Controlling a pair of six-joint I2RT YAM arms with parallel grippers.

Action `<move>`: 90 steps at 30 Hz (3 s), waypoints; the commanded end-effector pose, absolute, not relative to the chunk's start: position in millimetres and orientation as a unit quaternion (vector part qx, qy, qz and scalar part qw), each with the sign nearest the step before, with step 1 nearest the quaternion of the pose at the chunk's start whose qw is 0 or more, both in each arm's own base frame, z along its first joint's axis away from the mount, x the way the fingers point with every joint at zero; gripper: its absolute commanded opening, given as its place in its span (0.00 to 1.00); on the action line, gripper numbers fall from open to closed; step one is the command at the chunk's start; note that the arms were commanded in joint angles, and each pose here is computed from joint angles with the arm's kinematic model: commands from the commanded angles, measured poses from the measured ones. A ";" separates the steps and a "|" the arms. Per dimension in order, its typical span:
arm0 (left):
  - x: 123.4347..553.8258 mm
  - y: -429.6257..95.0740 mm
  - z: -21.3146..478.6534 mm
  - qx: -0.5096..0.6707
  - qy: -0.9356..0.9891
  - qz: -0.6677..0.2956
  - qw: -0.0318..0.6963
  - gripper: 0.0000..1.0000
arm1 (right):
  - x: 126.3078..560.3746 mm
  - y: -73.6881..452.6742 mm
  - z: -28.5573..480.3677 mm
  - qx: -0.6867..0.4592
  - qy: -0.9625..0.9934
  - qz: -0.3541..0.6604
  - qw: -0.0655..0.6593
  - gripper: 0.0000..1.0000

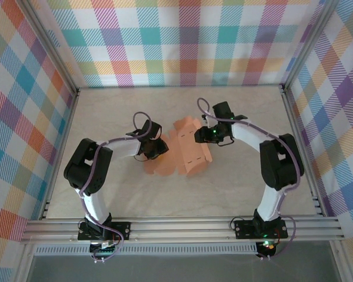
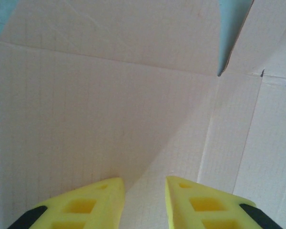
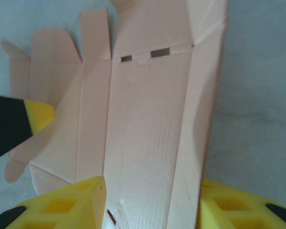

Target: Fold the paper box

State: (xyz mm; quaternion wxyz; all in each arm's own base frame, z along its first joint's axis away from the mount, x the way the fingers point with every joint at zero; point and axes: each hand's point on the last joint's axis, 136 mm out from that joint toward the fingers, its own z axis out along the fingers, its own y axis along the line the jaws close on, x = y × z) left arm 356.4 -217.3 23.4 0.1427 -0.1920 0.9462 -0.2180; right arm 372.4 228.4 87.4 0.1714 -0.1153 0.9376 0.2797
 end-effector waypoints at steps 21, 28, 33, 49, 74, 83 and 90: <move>310.2 -188.9 -13.6 -0.251 0.945 -0.169 0.120 0.38 | 377.5 208.8 85.6 -0.078 0.923 0.244 0.288 0.18; 310.6 -190.9 -15.6 -0.260 0.942 -0.175 0.117 0.38 | 366.0 207.3 80.4 -0.068 0.916 0.259 0.298 0.18; 310.1 -191.7 -18.0 -0.259 0.943 -0.175 0.113 0.38 | 364.2 204.1 79.9 -0.065 0.914 0.256 0.307 0.11; 317.5 -185.8 8.1 -0.239 0.945 -0.167 0.152 0.66 | 366.4 193.9 79.4 -0.128 0.928 0.148 0.317 0.00; 359.2 -120.2 72.4 -0.248 0.922 -0.181 0.237 1.00 | 421.4 183.9 104.6 -0.397 0.767 -0.314 0.393 0.00; 360.4 -120.5 76.2 -0.243 0.921 -0.184 0.244 1.00 | 435.0 205.2 116.0 -0.404 0.676 -0.413 0.457 0.00; 360.5 -122.7 78.7 -0.225 0.923 -0.189 0.250 1.00 | 413.9 211.1 104.0 -0.434 0.754 -0.270 0.414 0.00</move>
